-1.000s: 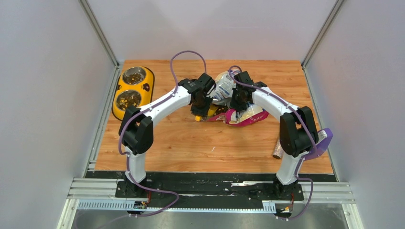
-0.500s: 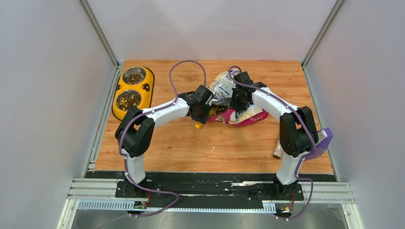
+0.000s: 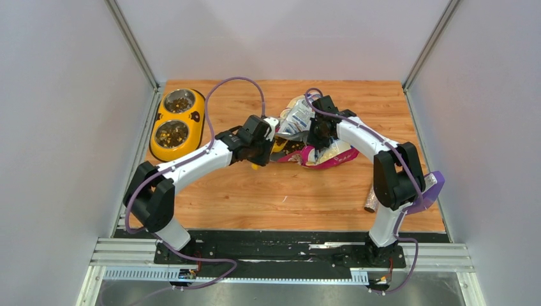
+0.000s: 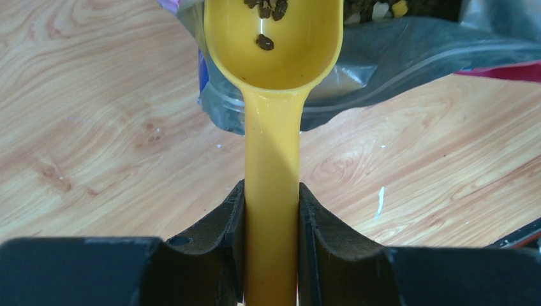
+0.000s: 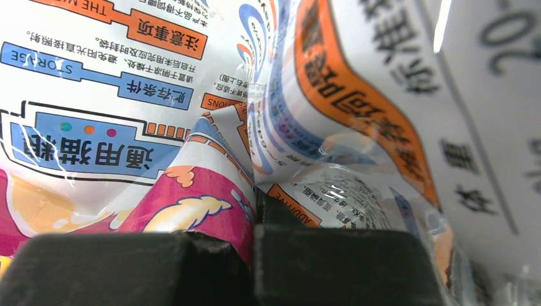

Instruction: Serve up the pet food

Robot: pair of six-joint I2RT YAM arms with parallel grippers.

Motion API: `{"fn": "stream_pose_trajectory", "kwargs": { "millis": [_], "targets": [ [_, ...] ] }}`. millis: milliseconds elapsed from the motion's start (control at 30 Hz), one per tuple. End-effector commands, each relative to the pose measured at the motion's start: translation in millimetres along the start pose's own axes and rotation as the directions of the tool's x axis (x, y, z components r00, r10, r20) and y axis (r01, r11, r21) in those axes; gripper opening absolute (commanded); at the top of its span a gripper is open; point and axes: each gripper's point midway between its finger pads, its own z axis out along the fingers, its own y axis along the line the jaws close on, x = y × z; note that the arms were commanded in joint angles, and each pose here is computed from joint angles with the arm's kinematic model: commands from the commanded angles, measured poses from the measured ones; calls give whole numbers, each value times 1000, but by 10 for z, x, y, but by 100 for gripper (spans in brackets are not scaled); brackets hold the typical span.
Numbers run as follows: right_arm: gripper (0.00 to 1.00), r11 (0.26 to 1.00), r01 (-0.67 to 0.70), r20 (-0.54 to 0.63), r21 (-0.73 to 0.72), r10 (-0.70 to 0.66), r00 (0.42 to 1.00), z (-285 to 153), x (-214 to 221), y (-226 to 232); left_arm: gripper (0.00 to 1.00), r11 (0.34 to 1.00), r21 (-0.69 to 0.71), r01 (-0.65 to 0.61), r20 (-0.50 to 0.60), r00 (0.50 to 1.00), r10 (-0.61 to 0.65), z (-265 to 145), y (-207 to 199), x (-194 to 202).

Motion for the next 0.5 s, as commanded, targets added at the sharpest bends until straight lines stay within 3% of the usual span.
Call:
{"fn": "stream_pose_trajectory", "kwargs": {
  "millis": [0,467],
  "targets": [
    [0,1000,-13,74,23,11,997,-80,-170,-36,0,999,-7,-45,15,999,45,-102,29,2],
    [0,1000,-19,71,22,18,997,-64,-176,-27,0,993,18,-118,200,973,112,-307,68,106]
  ]
}}
